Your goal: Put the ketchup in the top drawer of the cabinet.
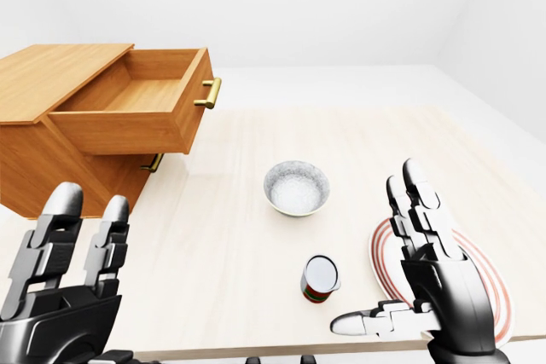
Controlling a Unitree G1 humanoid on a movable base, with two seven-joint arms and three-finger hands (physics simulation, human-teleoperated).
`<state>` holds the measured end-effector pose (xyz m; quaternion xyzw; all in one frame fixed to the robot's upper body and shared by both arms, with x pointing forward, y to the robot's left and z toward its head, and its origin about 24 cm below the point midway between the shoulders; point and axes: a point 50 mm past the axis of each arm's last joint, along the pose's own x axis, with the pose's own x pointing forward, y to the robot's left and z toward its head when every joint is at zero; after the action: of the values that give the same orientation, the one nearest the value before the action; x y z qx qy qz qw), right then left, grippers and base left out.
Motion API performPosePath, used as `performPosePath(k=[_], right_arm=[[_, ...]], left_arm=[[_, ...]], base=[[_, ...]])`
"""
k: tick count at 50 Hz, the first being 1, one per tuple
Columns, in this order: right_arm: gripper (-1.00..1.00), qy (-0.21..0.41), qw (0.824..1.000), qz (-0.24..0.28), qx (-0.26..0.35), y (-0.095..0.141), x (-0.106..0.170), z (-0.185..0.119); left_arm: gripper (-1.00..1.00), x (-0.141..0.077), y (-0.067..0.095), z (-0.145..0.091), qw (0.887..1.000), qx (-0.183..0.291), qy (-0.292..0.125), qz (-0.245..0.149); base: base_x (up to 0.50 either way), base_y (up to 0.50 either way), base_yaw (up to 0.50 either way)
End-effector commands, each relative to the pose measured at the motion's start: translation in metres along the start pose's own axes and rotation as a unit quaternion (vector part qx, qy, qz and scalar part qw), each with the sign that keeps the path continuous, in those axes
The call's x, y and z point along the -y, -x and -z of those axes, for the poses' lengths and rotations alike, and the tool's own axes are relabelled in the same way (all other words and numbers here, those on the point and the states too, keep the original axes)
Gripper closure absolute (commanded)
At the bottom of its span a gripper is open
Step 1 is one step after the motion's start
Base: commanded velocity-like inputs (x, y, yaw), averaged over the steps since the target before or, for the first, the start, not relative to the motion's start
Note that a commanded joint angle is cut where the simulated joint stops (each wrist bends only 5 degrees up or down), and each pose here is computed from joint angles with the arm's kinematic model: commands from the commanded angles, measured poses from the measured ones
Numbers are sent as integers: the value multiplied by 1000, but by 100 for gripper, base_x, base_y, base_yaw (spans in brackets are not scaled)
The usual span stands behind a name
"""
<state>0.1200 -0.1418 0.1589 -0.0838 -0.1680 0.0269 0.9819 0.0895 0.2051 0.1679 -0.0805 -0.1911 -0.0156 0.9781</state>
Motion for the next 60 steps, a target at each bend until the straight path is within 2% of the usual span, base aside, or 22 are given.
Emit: performPosePath(k=[1, 10, 14, 60], right_arm=[[-100, -15, 1000, -2, 24, -7, -1, -4], [-100, -15, 999, 7, 29, -7, 1, -5], [-100, 11, 1000, 10, 23, -7, 2, -4], [-100, 11, 999, 6, 32, -9, 0, -5]], left_arm=[[-100, 2, -7, -8, 999, 54, -4, 4], [-100, 1, -6, -8, 999, 52, -2, 4], [-100, 2, -6, -8, 999, 51, -1, 5], [-100, 1, -7, -9, 998, 58, -1, 3]], base=[[50, 0, 0], [21, 0, 0], [0, 0, 0], [0, 49, 0]])
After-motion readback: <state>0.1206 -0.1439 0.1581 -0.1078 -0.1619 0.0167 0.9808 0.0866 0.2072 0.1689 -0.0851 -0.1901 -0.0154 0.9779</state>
